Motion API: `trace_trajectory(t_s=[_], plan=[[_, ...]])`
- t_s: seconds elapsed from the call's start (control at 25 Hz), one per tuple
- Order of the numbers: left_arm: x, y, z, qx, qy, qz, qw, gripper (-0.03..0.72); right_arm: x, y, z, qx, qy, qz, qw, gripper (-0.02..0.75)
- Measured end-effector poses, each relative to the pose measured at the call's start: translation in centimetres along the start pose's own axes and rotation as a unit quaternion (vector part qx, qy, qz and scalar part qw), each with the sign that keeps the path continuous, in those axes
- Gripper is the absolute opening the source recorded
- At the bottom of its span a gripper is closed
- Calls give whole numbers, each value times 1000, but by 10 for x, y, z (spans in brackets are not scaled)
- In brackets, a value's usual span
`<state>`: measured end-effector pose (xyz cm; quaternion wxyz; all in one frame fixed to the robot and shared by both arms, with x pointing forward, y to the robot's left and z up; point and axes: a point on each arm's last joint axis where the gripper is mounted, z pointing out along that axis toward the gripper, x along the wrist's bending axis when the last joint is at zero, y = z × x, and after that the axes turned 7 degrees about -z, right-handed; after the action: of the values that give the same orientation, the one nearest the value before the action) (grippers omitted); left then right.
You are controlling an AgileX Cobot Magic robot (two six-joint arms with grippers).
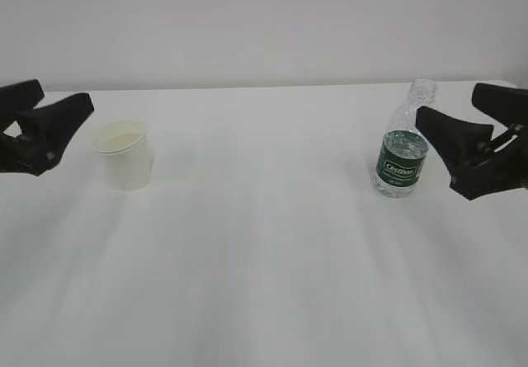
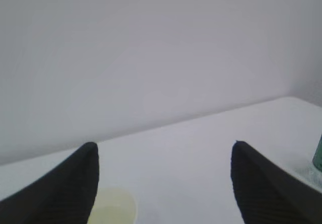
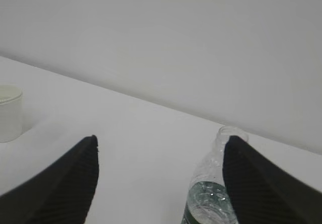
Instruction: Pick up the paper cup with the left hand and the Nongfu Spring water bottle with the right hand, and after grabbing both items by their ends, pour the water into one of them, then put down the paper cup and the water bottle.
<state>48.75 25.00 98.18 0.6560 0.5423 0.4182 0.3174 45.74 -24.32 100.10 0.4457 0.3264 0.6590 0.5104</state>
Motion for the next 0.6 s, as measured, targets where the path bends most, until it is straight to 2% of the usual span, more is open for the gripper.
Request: trace_trajectory(t_s=[0.2, 0.4, 0.6], plan=[[-12, 39, -13, -80, -3, -4, 997, 587, -9, 30, -18, -6, -28, -11, 1000, 586], [-25, 82, -38, -178, 4, -11, 984, 587, -20, 69, -41, -16, -66, -12, 998, 586], [-38, 106, -65, -188, 24, 0, 982, 577, -27, 95, -69, -15, -99, -19, 995, 586]])
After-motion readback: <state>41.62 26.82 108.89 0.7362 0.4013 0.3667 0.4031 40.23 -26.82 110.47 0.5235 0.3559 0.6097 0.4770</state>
